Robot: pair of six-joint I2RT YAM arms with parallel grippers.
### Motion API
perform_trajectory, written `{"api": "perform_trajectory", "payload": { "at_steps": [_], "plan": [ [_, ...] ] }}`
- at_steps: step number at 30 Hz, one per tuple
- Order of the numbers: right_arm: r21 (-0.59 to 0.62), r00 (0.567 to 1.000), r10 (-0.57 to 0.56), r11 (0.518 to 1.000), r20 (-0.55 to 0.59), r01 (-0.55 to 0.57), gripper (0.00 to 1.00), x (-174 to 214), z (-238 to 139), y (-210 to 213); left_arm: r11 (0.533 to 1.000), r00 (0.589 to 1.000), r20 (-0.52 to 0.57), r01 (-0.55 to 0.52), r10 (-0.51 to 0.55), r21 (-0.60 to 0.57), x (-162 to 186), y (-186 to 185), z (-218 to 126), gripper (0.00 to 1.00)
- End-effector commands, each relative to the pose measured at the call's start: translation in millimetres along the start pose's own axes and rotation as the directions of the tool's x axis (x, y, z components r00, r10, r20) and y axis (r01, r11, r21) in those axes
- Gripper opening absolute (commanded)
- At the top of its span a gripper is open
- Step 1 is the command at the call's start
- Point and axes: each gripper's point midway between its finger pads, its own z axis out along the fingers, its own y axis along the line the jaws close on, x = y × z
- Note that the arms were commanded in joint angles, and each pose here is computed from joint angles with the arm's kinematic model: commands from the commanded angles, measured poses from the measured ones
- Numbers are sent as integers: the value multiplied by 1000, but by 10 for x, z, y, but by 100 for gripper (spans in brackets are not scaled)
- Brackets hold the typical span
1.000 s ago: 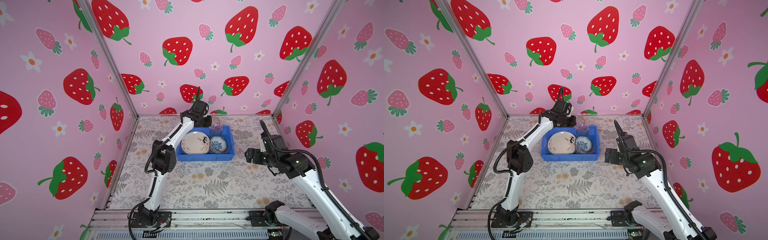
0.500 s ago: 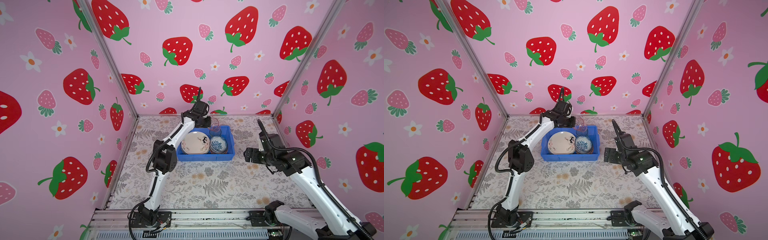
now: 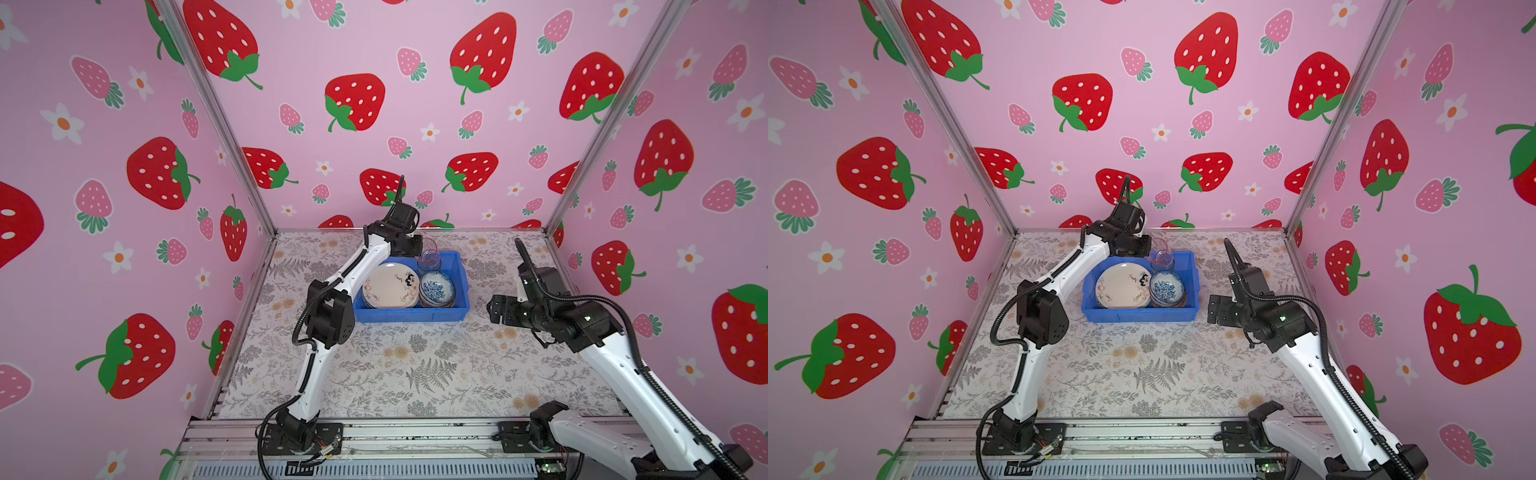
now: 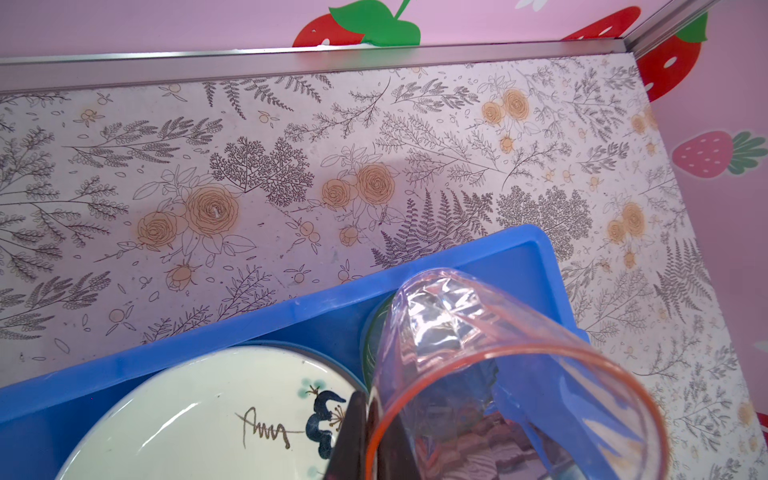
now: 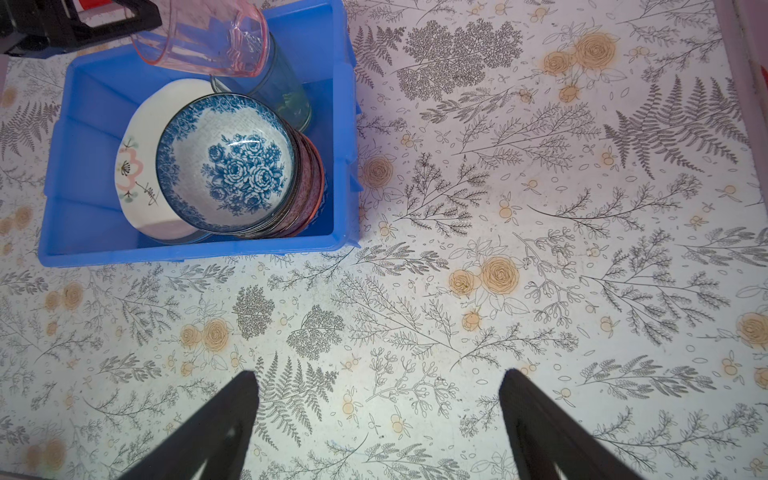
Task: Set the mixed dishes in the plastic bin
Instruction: 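Lower the pink-rimmed cup beside the green cup in the bin with the left gripper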
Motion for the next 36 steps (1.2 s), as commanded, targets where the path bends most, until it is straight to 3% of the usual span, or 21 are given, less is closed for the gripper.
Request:
{"api": "perform_trajectory", "payload": {
  "at_steps": [1, 18, 36],
  "plan": [
    [-3, 1000, 4, 1000, 1, -4, 94, 33, -15, -7, 1000, 997, 68, -23, 24, -5, -197, -71, -261, 0],
    [-5, 1000, 5, 1000, 9, -5, 94, 57, -40, -25, 999, 994, 102, -29, 30, -14, -262, -72, -469, 0],
    [-4, 1000, 9, 1000, 5, -9, 94, 100, -33, -45, 997, 999, 46, -13, 17, -77, -136, 128, -285, 0]
  ]
}}
